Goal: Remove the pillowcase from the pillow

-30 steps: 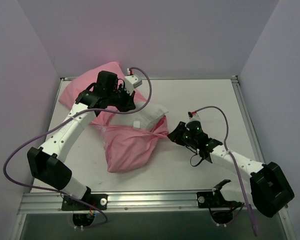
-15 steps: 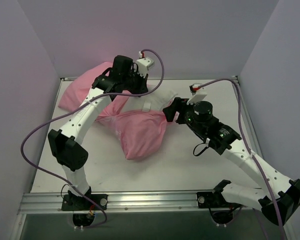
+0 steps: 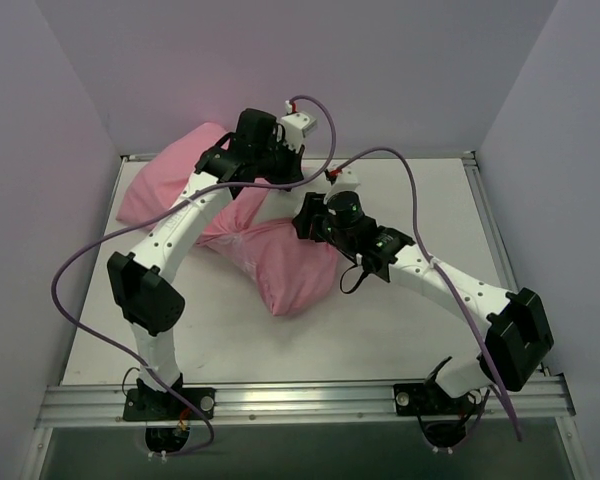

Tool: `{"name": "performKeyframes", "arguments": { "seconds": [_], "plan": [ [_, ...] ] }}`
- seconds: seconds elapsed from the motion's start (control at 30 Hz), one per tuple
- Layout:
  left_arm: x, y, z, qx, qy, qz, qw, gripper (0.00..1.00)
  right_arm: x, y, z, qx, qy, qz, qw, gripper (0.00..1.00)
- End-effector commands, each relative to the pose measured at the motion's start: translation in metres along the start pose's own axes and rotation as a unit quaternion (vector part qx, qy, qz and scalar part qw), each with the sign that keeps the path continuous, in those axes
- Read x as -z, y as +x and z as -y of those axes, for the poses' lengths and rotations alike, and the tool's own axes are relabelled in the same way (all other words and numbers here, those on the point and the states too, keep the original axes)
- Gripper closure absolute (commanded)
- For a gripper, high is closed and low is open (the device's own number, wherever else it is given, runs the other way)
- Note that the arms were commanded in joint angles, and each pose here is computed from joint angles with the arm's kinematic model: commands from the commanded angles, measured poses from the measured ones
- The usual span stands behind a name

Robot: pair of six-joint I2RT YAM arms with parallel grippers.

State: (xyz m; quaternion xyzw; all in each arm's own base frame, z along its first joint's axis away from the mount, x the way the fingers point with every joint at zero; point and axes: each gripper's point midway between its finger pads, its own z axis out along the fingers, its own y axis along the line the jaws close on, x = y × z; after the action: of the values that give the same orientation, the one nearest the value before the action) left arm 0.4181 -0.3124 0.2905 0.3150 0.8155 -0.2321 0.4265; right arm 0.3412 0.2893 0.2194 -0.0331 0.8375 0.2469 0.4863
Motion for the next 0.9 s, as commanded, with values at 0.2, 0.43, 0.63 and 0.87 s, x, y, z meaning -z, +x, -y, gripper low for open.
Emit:
{"name": "performKeyframes", "arguments": {
  "seconds": [0.2, 0.43, 0.63, 0.87],
  "plan": [
    [0.020, -0.073, -0.026, -0.033, -0.065, 0.109, 0.991, 0.98, 0.013, 0.008, -0.013, -0.045, -0.026, 0.011, 0.999, 0.86],
    [0.025, -0.085, -0.098, -0.023, -0.184, 0.120, 0.975, 0.98, 0.044, 0.088, 0.001, -0.069, -0.025, -0.053, 0.996, 0.97],
    [0.050, -0.097, -0.125, -0.006, -0.209, 0.141, 0.968, 0.98, 0.061, 0.143, 0.016, -0.087, -0.028, -0.091, 0.992, 1.00],
    [0.100, -0.122, -0.131, 0.038, -0.190, 0.193, 0.962, 0.98, 0.049, 0.206, 0.071, -0.137, 0.010, -0.129, 0.982, 1.00]
  ]
}}
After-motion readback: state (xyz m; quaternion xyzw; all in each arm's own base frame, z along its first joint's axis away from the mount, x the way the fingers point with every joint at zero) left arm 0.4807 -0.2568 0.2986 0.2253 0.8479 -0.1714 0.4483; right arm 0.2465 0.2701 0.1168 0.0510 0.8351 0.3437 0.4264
